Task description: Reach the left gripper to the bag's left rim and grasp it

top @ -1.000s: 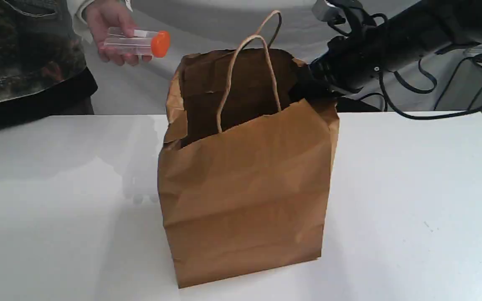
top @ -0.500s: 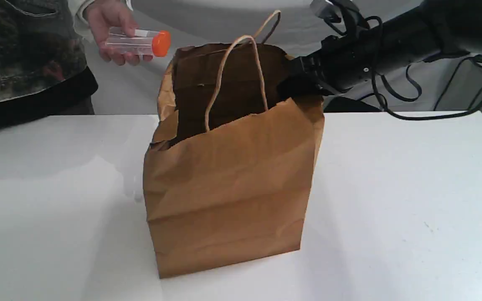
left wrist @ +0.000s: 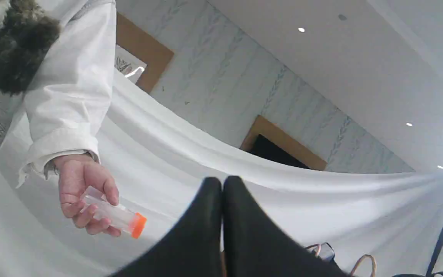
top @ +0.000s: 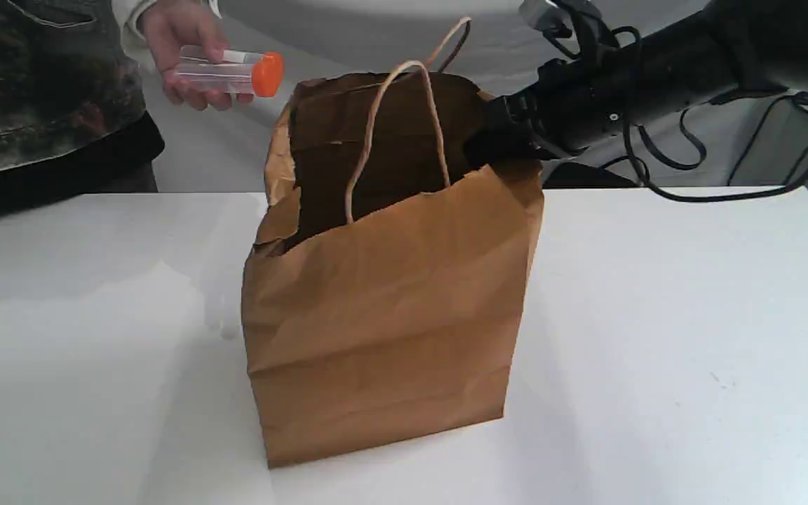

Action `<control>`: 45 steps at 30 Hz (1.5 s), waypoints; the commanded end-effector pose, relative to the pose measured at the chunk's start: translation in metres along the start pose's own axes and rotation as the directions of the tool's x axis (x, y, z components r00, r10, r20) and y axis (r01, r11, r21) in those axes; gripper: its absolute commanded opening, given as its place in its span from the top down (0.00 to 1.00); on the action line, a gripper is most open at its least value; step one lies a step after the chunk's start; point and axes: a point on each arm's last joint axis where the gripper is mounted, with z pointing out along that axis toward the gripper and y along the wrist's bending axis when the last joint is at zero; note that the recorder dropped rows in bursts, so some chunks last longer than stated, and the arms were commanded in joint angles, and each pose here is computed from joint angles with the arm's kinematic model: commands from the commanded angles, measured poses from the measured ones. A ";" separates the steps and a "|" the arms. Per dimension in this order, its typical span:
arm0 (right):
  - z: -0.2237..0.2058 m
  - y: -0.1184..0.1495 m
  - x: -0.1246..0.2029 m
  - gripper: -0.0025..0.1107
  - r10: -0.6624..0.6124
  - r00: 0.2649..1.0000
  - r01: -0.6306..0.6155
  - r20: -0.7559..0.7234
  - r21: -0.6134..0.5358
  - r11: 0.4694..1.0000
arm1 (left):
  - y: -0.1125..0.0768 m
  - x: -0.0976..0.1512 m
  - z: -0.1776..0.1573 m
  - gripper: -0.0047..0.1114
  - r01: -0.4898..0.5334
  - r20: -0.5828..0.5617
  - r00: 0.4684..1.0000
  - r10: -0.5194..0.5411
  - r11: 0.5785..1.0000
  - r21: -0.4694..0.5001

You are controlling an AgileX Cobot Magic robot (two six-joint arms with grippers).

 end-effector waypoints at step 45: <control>-0.004 -0.004 -0.006 0.98 -0.014 0.998 0.011 0.055 0.042 0.999 | -0.103 0.105 0.245 0.42 -0.377 -0.458 0.536 0.709 0.687 0.622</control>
